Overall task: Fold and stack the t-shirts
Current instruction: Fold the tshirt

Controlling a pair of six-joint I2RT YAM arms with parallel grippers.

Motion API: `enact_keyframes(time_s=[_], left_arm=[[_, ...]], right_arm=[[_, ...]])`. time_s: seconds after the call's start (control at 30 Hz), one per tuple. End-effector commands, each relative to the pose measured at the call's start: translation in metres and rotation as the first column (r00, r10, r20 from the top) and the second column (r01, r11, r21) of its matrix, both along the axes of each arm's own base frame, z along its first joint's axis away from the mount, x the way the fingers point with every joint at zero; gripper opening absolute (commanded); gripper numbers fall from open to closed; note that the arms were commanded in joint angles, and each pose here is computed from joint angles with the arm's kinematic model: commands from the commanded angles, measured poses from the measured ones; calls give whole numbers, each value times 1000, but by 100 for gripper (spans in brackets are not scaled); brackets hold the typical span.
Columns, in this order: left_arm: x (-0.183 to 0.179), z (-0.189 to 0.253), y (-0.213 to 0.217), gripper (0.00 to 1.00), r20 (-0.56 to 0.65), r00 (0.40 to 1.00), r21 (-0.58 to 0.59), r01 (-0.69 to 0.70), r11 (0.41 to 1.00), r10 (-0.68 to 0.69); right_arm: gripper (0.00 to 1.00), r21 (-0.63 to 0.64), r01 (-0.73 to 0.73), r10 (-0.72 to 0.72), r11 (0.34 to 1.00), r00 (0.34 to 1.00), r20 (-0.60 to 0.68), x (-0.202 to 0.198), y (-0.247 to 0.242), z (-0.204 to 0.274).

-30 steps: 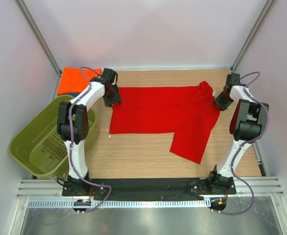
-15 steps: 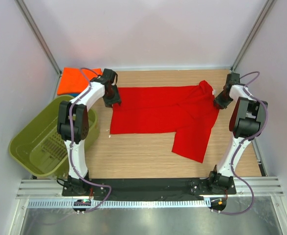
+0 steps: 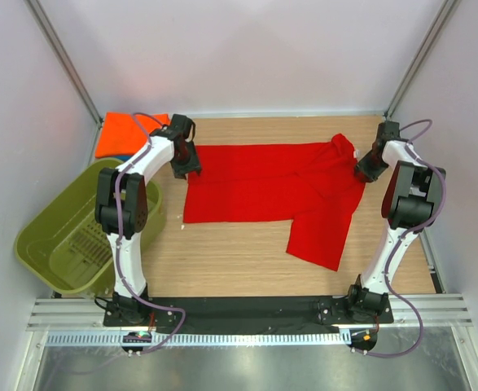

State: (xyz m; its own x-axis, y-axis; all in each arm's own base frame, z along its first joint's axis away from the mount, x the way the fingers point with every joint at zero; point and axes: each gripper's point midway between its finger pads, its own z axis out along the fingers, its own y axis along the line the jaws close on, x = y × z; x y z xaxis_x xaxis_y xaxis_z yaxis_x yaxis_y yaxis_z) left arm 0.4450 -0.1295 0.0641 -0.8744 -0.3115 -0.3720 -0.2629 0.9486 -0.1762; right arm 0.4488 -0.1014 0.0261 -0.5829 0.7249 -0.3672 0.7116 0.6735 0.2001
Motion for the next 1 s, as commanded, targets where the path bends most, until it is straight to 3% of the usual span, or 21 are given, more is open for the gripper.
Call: enact_keyframes(time_s=[0.0,0.17,0.77,0.97], left_arm=[[5,6,6,48,29,999,12,-19,1000,19],[4,4,5,48,21,1000,12,-15,1000,15],[3,3,4,48,12,1000,9,-5,1000,5],[3,0,6,48,9,1000,19,-19,1000,19]], right_arm=[[36,-19,0,2,1000,995,102,18,-4,45],[31,-17,-2,3,1000,995,105,18,-4,44],[30,-36,-1,4,999,997,74,25,-10,22],[8,-48,1,3,999,997,81,26,-12,24]])
